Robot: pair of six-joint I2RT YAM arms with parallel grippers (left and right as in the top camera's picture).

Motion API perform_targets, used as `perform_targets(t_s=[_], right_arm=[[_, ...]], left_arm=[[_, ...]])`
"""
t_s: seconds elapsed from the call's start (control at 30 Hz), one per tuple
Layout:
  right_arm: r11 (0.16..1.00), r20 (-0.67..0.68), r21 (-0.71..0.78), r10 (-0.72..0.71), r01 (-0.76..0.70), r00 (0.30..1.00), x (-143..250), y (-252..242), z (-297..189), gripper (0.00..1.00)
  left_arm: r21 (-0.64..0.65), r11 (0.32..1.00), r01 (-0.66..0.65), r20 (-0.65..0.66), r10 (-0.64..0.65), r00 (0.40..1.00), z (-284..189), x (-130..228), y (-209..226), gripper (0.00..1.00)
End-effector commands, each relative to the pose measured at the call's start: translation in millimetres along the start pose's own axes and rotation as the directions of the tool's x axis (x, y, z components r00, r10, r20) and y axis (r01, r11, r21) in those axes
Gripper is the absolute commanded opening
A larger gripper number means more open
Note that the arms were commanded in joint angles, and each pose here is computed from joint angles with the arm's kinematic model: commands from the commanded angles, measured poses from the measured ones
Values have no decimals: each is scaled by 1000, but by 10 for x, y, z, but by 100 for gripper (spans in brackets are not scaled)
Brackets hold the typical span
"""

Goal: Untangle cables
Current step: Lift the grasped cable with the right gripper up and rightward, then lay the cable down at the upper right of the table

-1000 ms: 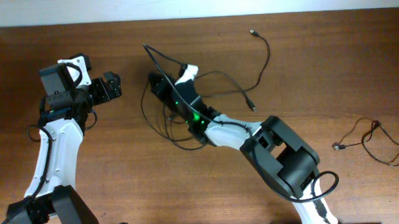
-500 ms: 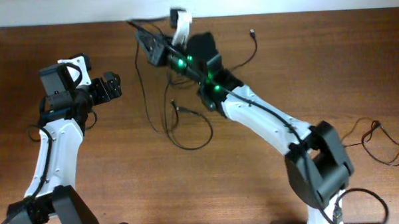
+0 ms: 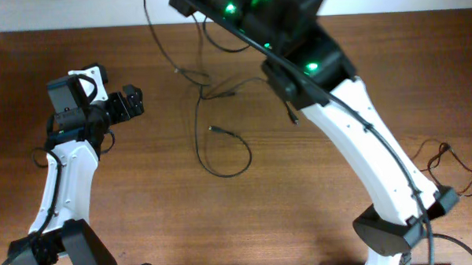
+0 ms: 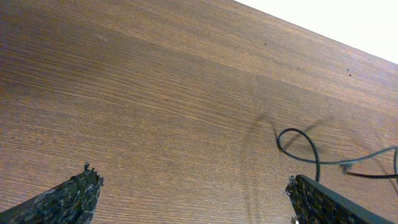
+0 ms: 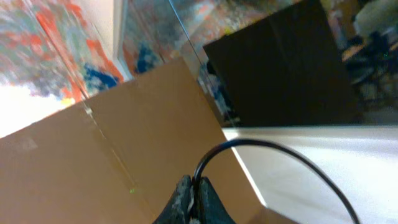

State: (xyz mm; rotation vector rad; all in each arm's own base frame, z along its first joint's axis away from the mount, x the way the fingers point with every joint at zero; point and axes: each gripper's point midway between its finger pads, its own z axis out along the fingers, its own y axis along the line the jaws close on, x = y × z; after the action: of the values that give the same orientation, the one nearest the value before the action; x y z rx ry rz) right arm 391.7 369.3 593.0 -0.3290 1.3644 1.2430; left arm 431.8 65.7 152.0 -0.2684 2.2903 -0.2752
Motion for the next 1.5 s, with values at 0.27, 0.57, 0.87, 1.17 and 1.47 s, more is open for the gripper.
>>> perform_targets(t_s=[0.27, 0.57, 0.87, 1.17, 1.47], right_arm=[[943, 98, 272, -228, 194, 969, -886, -325, -583, 4], [896, 125, 427, -193, 123, 973, -1281, -1082, -1023, 4], [862, 59, 496, -149, 101, 987, -1114, -1309, -1102, 4], [618, 65, 785, -167, 53, 984, -1194, -1990, -1676, 4], [241, 56, 970, -116, -27, 992, -1396, -3190, -3138, 4]], left_arm=[[-2, 1000, 2, 24, -2, 1000, -66, -69, -4, 99], [-2, 1000, 2, 24, -2, 1000, -66, -69, -4, 99], [-2, 1000, 2, 24, -2, 1000, -66, -69, -4, 99], [-2, 1000, 2, 24, -2, 1000, -66, -69, -4, 99], [-2, 1000, 2, 24, -2, 1000, -66, -69, -4, 99]])
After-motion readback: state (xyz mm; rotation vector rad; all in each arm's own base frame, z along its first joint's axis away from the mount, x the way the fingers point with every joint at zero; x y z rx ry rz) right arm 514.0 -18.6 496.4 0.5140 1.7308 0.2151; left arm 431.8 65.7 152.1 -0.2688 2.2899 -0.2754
